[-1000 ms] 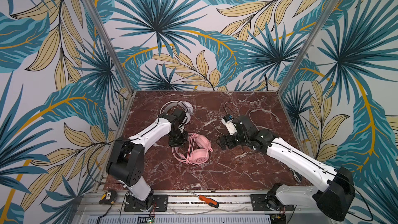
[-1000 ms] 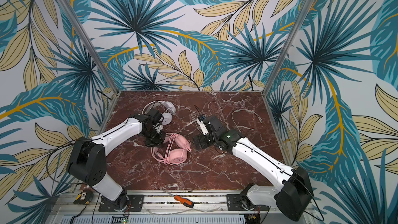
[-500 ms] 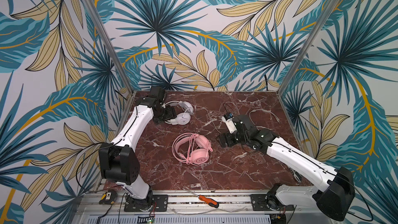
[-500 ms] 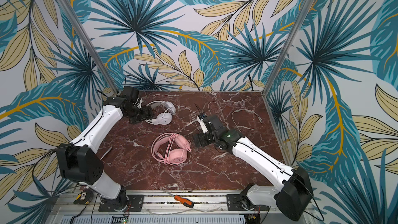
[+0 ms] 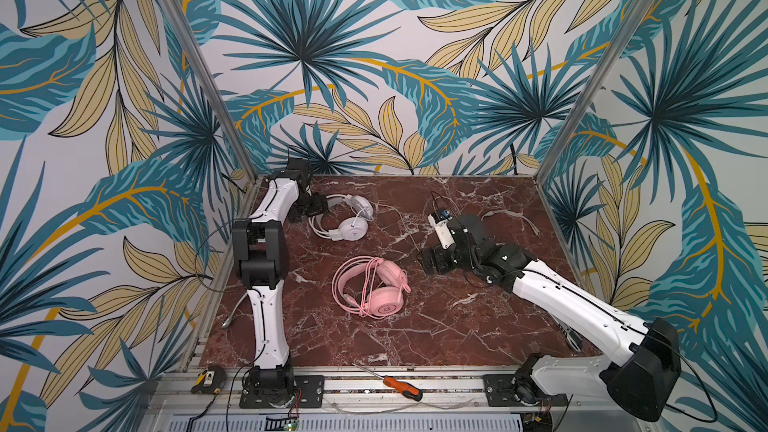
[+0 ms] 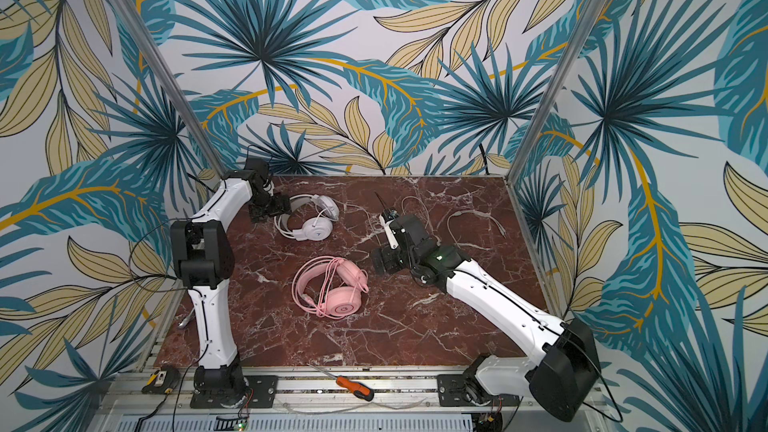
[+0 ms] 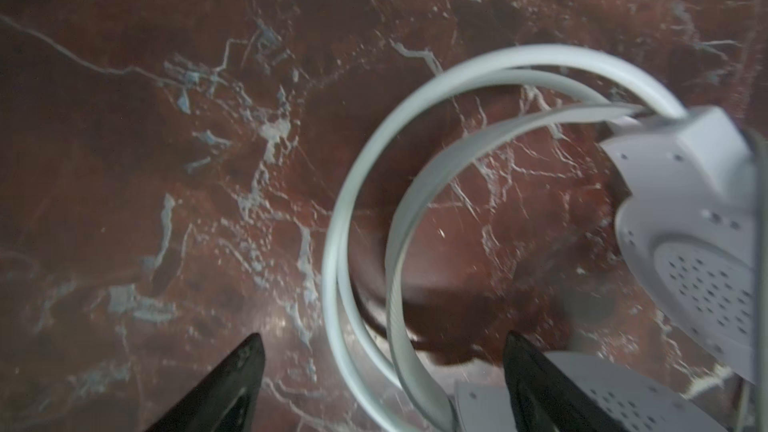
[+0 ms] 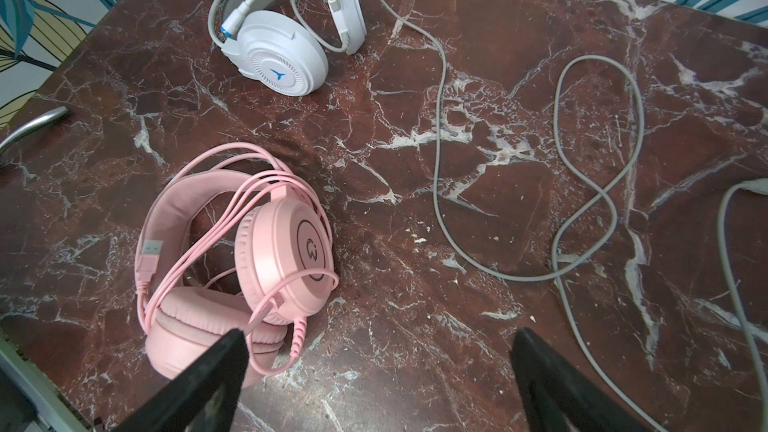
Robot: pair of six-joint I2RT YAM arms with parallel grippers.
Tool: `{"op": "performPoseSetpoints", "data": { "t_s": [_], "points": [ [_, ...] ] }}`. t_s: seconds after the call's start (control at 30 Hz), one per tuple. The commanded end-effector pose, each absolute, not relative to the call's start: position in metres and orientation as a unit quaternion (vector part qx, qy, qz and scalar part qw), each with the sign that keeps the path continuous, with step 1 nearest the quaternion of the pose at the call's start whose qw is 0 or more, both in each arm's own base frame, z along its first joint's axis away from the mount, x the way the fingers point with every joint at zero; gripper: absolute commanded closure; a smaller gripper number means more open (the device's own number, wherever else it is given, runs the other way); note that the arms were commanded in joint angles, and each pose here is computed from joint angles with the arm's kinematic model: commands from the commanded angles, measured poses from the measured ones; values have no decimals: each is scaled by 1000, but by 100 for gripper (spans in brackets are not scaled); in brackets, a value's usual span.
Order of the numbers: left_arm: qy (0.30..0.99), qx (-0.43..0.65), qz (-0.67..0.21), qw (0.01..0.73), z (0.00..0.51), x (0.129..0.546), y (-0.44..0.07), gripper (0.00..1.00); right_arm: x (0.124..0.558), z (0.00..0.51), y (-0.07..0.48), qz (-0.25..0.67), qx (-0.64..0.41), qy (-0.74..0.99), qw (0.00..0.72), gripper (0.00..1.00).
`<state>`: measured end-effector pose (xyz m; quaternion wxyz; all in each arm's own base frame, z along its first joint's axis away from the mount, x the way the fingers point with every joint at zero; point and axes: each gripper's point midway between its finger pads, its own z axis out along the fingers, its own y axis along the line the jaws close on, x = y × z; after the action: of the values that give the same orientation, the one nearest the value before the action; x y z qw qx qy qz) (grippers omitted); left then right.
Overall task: Wrap the headphones
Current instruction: 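Move the left gripper to the white headset and grasp its headband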
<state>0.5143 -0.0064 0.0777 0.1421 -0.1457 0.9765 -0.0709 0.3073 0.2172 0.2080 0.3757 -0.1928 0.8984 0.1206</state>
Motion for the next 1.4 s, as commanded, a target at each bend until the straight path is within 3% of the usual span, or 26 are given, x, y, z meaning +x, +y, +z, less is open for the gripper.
{"op": "performPoseSetpoints", "data": {
  "t_s": [0.0, 0.47, 0.7, 1.07, 1.37],
  "points": [
    [978, -129, -56, 155, 76, 529, 4, 16, 314, 211, 211, 99, -188, 899, 384, 0],
    [985, -132, -45, 98, 12, 525, 4, 58, 318, 204, 205, 72, -181, 906, 377, 0],
    [981, -148, -61, 104, 28, 522, -8, 99, 314, 201, 194, 61, -167, 908, 380, 0],
    [967, -95, -131, 195, 133, 531, -67, 100, 292, 187, 145, 72, -119, 929, 343, 0],
    [945, -17, -211, 250, 219, 506, -125, 100, 294, 188, 108, 90, -66, 928, 354, 0]
  ]
}}
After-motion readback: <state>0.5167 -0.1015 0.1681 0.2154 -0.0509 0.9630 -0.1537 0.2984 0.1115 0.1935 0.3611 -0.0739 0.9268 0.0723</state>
